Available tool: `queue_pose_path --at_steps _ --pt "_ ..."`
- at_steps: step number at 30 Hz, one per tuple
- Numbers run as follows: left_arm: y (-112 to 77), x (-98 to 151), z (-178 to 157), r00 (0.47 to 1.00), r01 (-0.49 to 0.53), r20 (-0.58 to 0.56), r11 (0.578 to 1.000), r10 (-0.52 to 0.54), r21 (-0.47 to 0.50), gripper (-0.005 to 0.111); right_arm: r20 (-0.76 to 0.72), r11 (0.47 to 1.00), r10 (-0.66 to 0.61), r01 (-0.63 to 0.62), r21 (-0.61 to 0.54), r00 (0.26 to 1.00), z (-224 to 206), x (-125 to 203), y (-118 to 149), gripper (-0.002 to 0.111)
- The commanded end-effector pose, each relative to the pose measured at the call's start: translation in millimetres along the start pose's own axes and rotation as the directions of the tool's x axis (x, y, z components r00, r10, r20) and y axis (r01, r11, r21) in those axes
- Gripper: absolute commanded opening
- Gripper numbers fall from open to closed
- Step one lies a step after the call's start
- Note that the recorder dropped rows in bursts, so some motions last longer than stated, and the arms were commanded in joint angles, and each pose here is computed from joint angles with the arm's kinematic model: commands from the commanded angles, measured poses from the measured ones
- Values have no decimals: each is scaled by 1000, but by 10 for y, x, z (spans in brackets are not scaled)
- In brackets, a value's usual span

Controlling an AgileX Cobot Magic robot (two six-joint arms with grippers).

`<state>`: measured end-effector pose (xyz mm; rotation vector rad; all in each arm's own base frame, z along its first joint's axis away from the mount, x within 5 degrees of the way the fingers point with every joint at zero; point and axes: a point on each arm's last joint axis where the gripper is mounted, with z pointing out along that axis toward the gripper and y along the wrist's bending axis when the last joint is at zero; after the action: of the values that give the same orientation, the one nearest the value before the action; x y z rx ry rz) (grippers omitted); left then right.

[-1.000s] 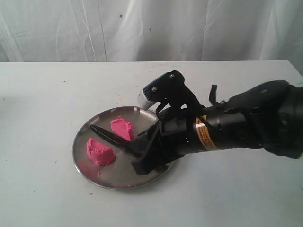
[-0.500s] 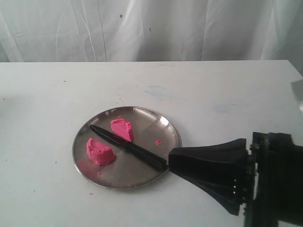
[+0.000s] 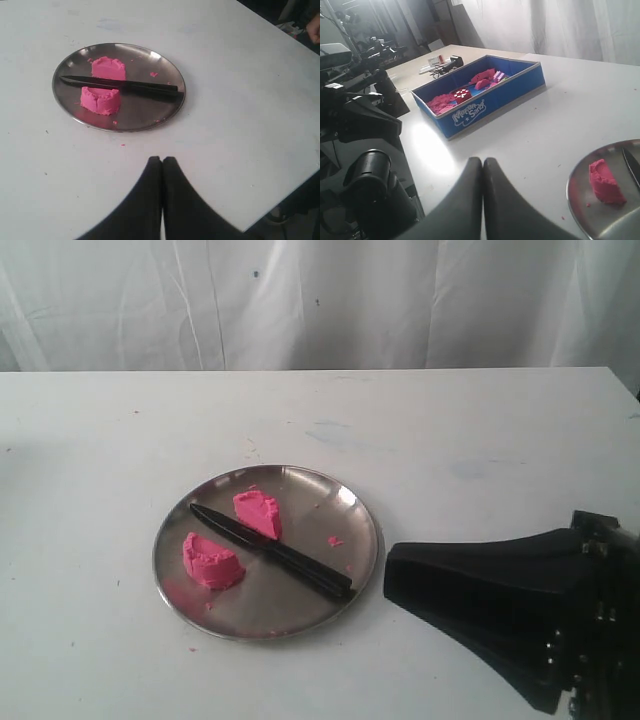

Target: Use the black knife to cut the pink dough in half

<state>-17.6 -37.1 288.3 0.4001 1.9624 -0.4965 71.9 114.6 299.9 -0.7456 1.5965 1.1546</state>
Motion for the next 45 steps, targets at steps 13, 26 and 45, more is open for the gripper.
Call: queue_pose_path --at_steps 13,26,45 --pt "-17 12 -3 1000 10 1 1000 -10 15 0 51 906 -279 244 347 959 -157 114 -267 0" --pt "-17 12 -3 1000 8 1 1000 -8 14 0 -13 866 -201 184 465 980 -615 878 -391 0" --pt "-17 12 -3 1000 8 1 1000 -8 14 0 -57 826 -163 168 538 985 -781 1075 -416 0"
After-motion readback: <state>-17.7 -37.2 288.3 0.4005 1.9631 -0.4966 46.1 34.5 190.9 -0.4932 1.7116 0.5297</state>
